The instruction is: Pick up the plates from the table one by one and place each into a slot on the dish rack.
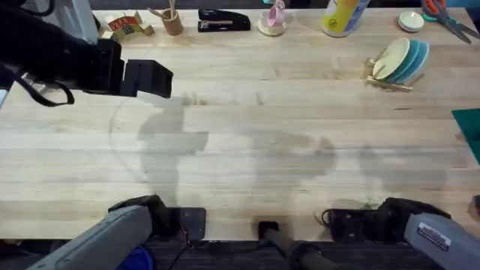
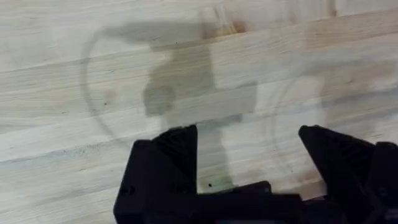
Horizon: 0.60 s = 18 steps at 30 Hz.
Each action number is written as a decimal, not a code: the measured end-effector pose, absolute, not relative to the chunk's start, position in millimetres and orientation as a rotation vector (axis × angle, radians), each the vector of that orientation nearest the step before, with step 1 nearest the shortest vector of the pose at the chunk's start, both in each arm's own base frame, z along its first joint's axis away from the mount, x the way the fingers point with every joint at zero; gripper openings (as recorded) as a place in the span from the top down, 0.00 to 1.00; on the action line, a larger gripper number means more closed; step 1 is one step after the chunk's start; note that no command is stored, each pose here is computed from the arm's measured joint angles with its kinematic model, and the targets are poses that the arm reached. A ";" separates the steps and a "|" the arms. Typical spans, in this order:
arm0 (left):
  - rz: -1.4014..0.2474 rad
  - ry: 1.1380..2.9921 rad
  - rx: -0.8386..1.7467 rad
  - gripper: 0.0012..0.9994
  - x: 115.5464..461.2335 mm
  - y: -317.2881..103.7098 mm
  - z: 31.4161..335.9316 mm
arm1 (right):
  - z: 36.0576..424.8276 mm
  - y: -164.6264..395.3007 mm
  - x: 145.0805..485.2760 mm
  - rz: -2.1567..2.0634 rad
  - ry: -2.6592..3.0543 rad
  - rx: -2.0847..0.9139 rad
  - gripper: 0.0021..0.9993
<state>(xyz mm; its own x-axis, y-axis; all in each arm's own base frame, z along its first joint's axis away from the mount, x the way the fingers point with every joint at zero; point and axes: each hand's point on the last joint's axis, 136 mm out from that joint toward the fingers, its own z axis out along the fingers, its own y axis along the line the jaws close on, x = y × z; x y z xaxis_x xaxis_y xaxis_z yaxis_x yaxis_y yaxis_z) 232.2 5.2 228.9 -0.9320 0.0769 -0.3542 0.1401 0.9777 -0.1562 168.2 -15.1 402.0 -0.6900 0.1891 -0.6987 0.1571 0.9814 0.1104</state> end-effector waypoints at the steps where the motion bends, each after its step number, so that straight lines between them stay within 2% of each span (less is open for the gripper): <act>1: -0.254 2.772 0.157 0.01 232.3 5.3 229.0 | 403.1 -14.7 166.1 0.052 2.336 0.239 0.01; 18: -0.254 2.772 0.157 0.01 232.3 5.3 229.0 | 406.1 -13.3 159.4 0.050 2.315 0.235 0.00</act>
